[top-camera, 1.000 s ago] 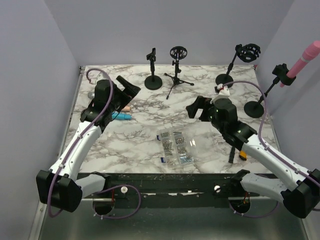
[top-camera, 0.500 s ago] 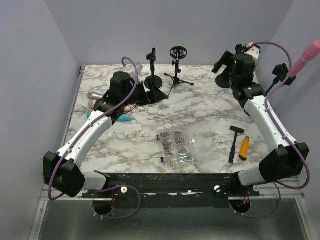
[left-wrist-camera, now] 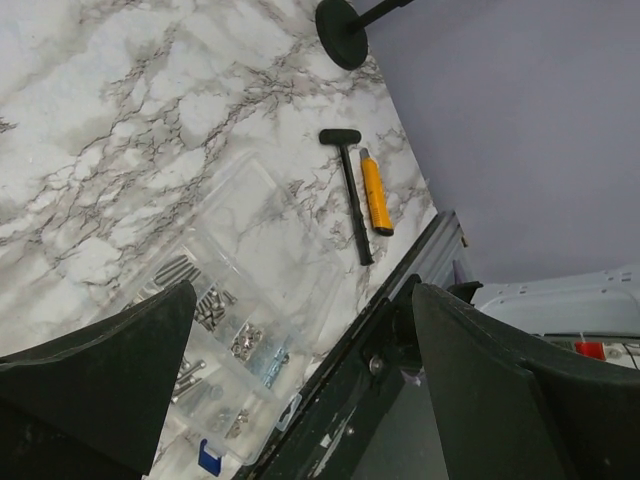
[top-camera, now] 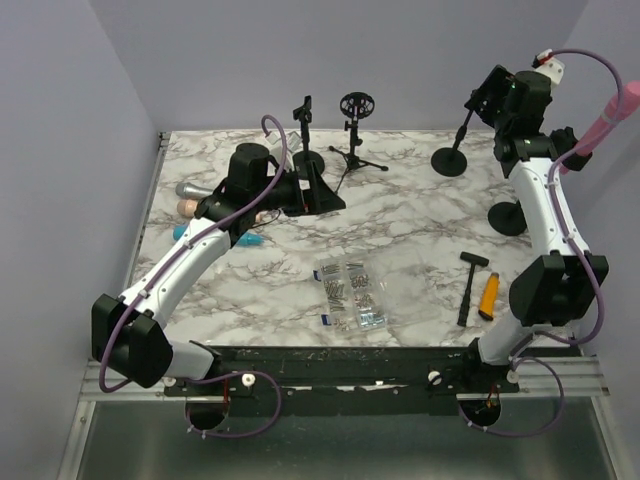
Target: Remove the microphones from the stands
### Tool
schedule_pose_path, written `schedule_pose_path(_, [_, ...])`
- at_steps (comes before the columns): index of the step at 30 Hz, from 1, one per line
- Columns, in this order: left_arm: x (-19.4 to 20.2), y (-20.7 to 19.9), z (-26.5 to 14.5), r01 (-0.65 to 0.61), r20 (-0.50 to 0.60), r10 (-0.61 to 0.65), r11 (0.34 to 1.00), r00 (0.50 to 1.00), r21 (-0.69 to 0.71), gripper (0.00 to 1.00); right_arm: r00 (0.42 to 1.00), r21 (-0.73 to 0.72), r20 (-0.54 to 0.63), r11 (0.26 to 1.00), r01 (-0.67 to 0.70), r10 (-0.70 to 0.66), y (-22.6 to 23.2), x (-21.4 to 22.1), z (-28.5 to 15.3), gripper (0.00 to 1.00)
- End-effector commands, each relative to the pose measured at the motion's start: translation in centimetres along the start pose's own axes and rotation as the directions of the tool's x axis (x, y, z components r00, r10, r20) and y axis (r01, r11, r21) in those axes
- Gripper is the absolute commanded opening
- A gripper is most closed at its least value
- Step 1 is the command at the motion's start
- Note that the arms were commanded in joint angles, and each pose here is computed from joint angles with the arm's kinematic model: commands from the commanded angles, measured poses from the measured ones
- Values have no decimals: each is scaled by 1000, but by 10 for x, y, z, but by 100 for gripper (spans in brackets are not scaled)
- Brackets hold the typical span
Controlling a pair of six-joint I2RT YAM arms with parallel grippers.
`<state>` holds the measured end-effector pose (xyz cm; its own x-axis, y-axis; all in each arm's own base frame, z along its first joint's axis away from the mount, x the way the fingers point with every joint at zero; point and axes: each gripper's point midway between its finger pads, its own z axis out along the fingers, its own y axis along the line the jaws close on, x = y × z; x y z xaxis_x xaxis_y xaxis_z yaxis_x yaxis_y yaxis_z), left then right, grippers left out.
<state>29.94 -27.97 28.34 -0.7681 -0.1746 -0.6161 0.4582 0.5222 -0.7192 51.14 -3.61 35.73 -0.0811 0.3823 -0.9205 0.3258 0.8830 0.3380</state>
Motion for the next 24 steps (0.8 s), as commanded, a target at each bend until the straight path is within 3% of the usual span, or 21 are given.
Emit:
schedule_pose_path(1, [-6, -24, -8, -25, 8, 24, 996, 1000, 84, 91, 995, -65, -27, 993, 98, -100, 8, 9, 37, 89])
schedule_pose_path(10, [-12, -23, -13, -6, 19, 4, 994, 1000, 105, 91, 969, 23, -47, 970, 244, -243, -8, 15, 74, 84])
schedule_pose_path(24, [-14, -13, -9, 31, 11, -33, 993, 999, 110, 91, 965, 102, -32, 960, 260, -259, -29, 11, 57, 85])
